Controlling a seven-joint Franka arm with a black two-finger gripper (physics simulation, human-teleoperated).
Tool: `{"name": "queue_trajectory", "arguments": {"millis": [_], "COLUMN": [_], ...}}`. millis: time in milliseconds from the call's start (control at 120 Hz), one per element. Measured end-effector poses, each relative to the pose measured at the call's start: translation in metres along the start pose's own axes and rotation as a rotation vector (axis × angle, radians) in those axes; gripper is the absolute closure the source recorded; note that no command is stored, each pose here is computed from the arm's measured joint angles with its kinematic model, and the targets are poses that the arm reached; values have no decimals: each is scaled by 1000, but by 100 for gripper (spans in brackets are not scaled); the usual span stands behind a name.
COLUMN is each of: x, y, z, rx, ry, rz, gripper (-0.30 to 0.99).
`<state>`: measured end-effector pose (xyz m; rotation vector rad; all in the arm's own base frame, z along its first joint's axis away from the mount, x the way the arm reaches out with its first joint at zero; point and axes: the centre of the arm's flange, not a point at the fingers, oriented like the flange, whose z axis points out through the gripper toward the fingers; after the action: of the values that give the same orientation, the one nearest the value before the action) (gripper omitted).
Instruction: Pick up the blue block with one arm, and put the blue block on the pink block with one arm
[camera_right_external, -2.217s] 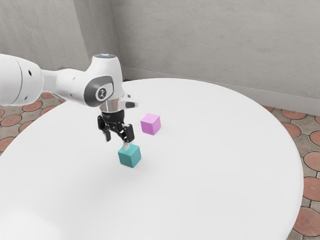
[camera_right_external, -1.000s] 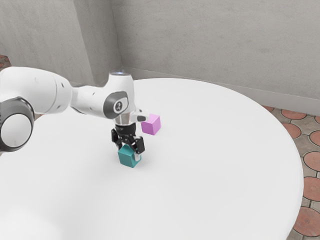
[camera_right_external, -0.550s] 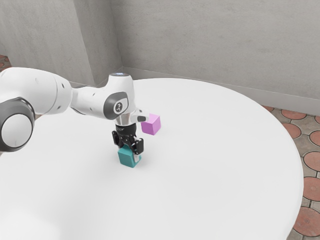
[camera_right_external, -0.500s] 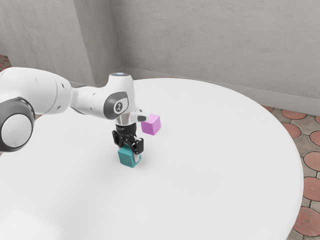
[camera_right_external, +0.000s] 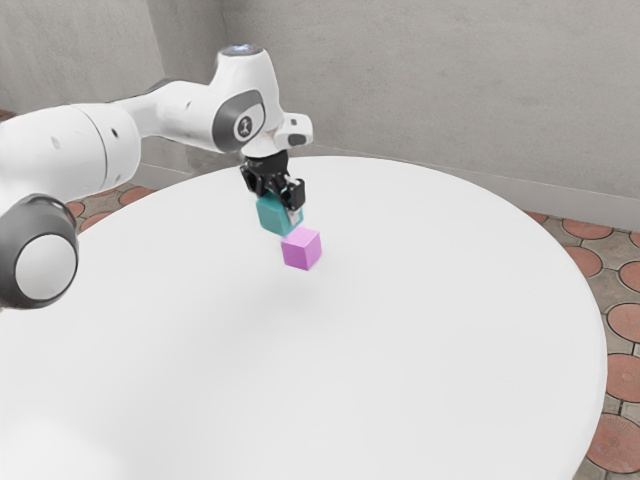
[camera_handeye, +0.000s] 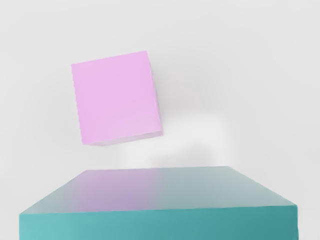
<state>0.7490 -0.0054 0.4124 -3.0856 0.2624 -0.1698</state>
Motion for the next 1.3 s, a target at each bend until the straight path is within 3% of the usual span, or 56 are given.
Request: {"name": "queue_trajectory", "arguments": {"millis": [158,467,817,1300], "x": [5,20,32,38], "y": [-25,-33,-33,-32], "z": [24,53,62,87], "rx": [10,-2,-33,-64], "ry": [-24,-14,62,115], "rz": [-38,-64,-98,-149], "gripper": [30,30,30,30]}}
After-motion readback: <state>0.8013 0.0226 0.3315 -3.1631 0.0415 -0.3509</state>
